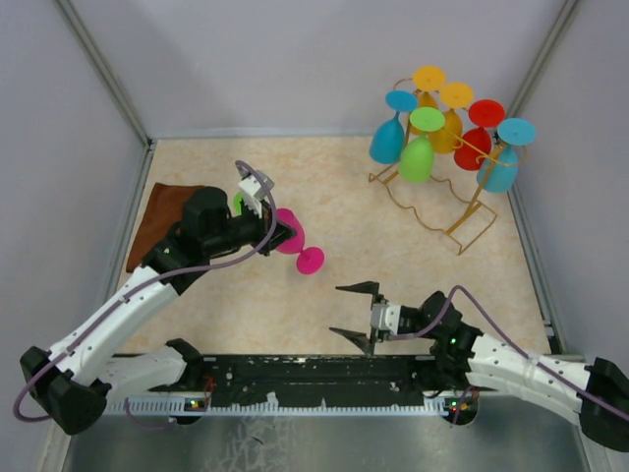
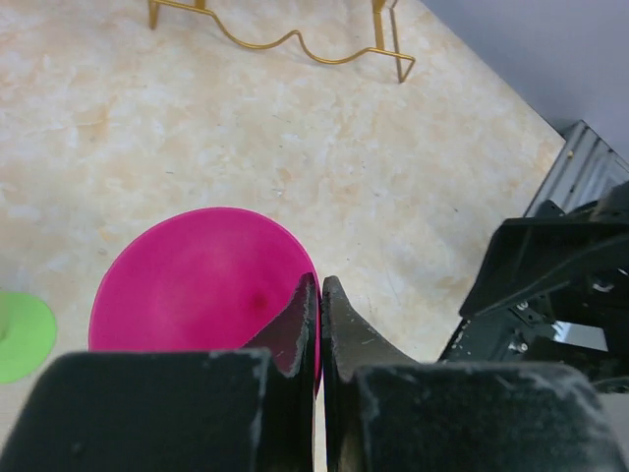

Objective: Take the wine glass off the wine glass rack
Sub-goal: Place the wine glass at the center of the board.

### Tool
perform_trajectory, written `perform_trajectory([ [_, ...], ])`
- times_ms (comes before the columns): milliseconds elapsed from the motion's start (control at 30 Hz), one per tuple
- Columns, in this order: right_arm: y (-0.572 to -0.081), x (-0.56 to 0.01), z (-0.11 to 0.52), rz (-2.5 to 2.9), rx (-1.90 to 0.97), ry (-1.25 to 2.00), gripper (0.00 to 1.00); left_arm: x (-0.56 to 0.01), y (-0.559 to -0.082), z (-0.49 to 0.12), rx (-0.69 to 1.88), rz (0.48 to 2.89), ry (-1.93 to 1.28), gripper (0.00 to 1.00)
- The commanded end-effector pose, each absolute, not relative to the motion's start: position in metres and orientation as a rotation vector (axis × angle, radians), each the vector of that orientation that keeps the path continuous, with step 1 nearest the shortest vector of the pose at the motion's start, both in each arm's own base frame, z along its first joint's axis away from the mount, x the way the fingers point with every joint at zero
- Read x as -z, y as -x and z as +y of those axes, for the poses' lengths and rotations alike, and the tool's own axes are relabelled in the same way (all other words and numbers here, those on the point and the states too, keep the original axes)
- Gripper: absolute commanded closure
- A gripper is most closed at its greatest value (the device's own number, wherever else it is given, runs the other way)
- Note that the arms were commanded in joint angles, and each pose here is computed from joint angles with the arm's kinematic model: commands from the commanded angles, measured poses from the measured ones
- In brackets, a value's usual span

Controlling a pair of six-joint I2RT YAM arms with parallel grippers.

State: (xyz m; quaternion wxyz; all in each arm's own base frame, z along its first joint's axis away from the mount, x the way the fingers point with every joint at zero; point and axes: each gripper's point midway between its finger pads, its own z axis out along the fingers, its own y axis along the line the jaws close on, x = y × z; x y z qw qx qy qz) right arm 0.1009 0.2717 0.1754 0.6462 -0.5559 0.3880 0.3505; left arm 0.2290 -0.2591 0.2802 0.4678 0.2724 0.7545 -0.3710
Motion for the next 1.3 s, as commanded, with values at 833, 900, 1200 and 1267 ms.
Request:
perform_trajectory([
  [833, -0.154, -0.251, 0.236, 1.044, -0.758, 0.694, 0.01, -0.207, -0.356, -0.287, 0.174, 1.938, -0.544, 1.0],
  [900, -0.154, -0.252, 0.234, 1.043, -0.751, 0.69, 0.01, -0.196, -0.358, -0.287, 0.161, 1.956, -0.545, 1.0],
  [1200, -0.158, -0.248, 0.228, 1.061, -0.707, 0.688, 0.01, -0.174, -0.364, -0.272, 0.084, 2.027, -0.46, 1.0],
  [1267, -0.16, -0.246, 0.227, 1.069, -0.696, 0.687, 0.01, -0.171, -0.365, -0.269, 0.069, 2.039, -0.444, 1.0],
])
